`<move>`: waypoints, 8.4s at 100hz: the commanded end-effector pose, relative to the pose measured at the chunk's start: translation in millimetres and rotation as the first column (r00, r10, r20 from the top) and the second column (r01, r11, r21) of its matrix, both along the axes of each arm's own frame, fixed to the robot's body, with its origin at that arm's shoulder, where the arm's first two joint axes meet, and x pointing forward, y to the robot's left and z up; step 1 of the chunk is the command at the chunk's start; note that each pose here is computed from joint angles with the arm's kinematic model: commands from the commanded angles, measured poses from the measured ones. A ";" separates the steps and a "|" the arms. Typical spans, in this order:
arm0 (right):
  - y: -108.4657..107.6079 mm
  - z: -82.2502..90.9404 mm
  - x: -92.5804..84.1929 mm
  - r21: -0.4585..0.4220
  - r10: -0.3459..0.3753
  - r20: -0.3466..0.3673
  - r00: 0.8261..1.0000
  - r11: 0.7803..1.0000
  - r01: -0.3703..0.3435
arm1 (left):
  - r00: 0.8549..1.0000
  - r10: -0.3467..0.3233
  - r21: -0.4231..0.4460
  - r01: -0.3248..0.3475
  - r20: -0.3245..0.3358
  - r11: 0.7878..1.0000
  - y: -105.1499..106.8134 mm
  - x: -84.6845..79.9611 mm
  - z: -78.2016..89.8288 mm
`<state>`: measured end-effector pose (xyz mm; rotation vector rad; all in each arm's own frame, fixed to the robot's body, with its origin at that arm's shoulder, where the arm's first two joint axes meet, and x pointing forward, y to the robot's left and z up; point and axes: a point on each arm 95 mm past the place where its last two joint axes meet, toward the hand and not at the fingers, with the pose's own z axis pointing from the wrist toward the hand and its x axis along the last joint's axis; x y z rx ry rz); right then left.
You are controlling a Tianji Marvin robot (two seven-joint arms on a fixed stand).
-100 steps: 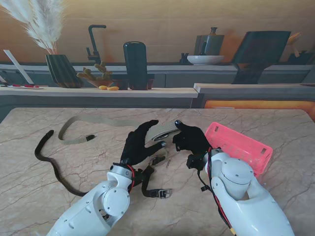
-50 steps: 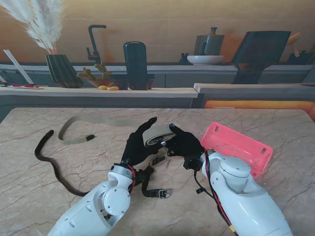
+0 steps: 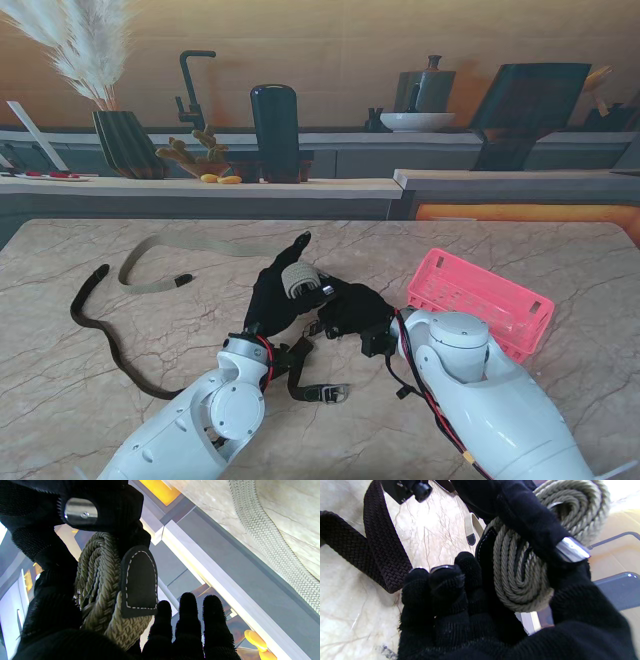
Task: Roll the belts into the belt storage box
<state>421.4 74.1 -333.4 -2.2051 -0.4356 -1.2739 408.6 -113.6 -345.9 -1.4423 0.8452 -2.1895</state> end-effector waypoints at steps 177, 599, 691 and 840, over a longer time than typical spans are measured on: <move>-5.3 5.1 6.8 -0.521 0.348 0.843 0.410 0.719 0.460 | 0.961 0.019 -0.547 -0.173 -0.276 0.819 -31.0 3.6 33.9; -180.9 -30.0 47.1 -0.974 0.366 0.204 0.908 -0.017 0.225 | 0.970 0.112 -0.305 -0.177 -0.217 0.936 35.8 -14.9 27.8; -167.2 -21.0 53.1 -0.945 0.413 0.312 0.856 0.045 0.323 | 0.963 0.122 -0.307 -0.195 -0.241 0.932 35.3 -12.1 26.8; -149.9 -36.6 46.8 -0.947 0.374 0.242 0.895 -0.112 0.302 | 0.957 0.133 -0.318 -0.214 -0.259 0.924 37.2 -10.2 24.7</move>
